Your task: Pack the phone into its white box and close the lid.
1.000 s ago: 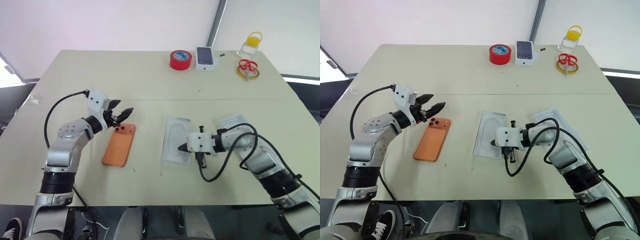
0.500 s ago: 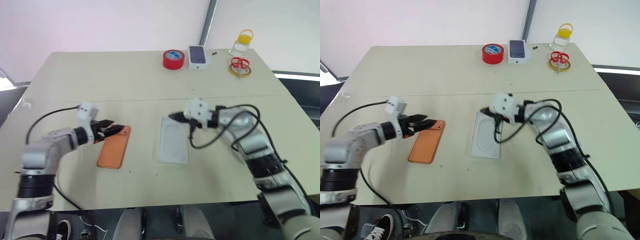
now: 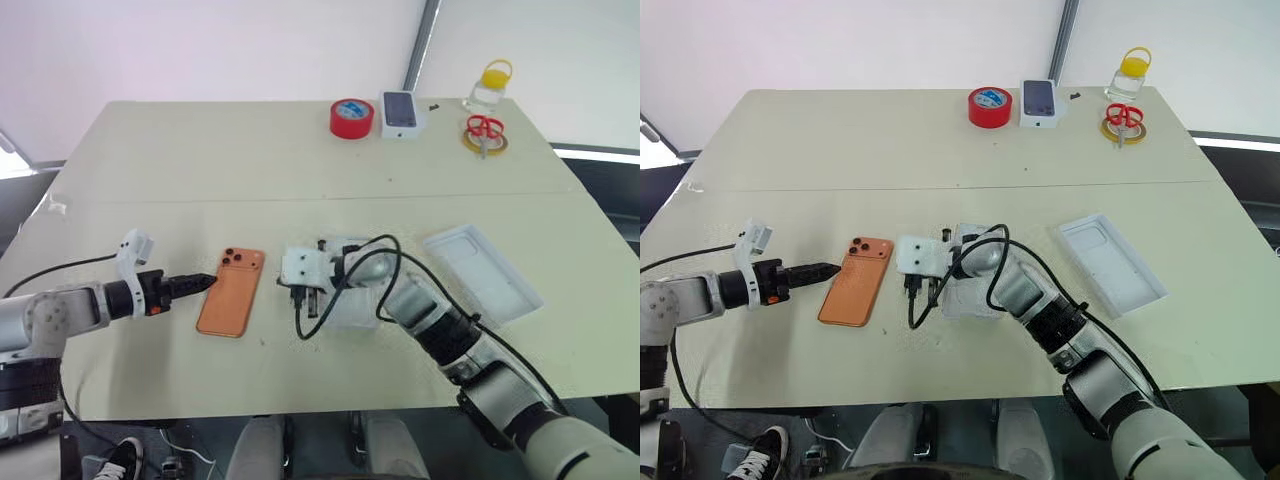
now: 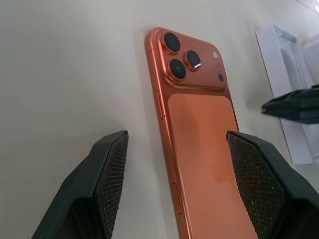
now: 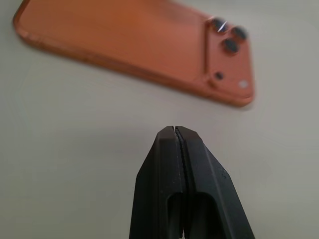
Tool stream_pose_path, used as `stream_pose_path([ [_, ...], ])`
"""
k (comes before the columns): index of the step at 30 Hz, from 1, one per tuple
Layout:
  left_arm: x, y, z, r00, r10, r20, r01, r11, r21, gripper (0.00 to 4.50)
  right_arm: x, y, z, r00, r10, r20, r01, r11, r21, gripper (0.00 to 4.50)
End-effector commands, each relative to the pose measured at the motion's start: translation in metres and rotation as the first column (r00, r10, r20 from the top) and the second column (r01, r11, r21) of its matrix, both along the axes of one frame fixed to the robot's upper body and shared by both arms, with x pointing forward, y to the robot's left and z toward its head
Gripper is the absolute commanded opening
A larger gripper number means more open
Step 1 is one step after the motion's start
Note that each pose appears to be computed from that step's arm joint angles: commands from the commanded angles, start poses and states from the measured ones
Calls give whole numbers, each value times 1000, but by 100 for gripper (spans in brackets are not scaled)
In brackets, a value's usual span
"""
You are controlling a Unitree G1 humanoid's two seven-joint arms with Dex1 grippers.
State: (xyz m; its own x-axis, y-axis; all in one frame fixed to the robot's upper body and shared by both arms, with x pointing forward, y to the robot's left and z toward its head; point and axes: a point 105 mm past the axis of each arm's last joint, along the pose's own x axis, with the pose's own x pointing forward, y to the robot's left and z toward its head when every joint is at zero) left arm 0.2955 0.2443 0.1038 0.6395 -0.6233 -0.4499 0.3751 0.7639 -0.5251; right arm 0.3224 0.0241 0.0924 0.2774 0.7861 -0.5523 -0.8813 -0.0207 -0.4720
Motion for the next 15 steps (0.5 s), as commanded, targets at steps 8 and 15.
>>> stream_pose_path([
  [8, -23, -40, -45, 974, -107, -198, 107, 994, -14, 334, -4, 22, -10, 999, 22, -27, -21, 1000, 18, 3],
  [15, -25, -81, -47, 958, -185, -220, 157, 978, -138, 334, -2, 16, -16, 1000, 8, -12, -8, 1000, 2, 3],
])
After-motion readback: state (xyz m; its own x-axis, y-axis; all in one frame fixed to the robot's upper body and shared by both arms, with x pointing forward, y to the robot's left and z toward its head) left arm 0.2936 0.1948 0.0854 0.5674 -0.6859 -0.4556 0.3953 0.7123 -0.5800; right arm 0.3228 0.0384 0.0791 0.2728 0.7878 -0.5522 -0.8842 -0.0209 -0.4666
